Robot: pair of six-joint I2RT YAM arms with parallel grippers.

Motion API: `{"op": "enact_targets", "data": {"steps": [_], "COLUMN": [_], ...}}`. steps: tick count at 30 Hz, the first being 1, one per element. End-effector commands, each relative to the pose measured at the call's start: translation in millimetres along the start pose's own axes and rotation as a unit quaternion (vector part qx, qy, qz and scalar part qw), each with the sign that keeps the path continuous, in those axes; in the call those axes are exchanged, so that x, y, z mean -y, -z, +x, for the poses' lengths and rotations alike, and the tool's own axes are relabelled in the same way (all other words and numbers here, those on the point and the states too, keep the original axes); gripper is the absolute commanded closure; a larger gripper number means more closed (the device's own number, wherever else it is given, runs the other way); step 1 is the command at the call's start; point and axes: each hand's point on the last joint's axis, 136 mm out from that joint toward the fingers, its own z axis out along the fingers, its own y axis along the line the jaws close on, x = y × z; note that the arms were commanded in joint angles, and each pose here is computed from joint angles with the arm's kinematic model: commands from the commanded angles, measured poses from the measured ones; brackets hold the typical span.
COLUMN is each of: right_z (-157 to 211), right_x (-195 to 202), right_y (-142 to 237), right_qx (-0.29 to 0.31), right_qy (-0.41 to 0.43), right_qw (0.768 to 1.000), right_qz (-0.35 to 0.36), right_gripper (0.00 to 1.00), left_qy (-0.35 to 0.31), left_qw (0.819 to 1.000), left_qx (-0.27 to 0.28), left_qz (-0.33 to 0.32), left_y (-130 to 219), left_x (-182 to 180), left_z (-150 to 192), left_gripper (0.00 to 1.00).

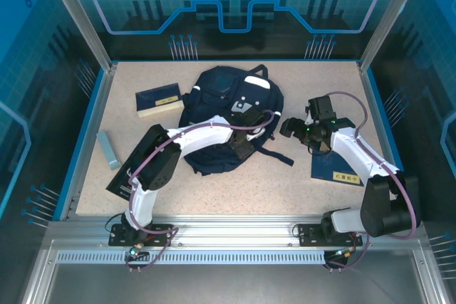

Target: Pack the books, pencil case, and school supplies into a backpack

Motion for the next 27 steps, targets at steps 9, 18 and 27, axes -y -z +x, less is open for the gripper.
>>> {"op": "enact_targets", "data": {"steps": [9,18,27], "right_z": [-2.4,-6.7,-15.7], "right_x": [1.9,-9.3,-48.1], "right_y": [2.5,2.1,18.3], "right_qx": [0.004,0.009,0.043], "right_qy": [-0.014,0.015,0.133], "right_qw": [1.0,0.999,0.982], "right_qz": [-0.006,-0.034,-0.124], "right_gripper": [0.13,0.15,0.22], "left_qy": [-0.013,0.001,0.047], "left_qw": [0.999,0.992,0.968], "left_qx": [0.0,0.122,0.236], "left_qz": [-0.041,-0.045,-0.072], "left_y": [6.7,88.5,169.9], "left_x": [-15.5,-31.0,-66.8], "left_z": [-8.7,-31.4,-34.4], "left_gripper": [0.72,0.96,1.0]}}
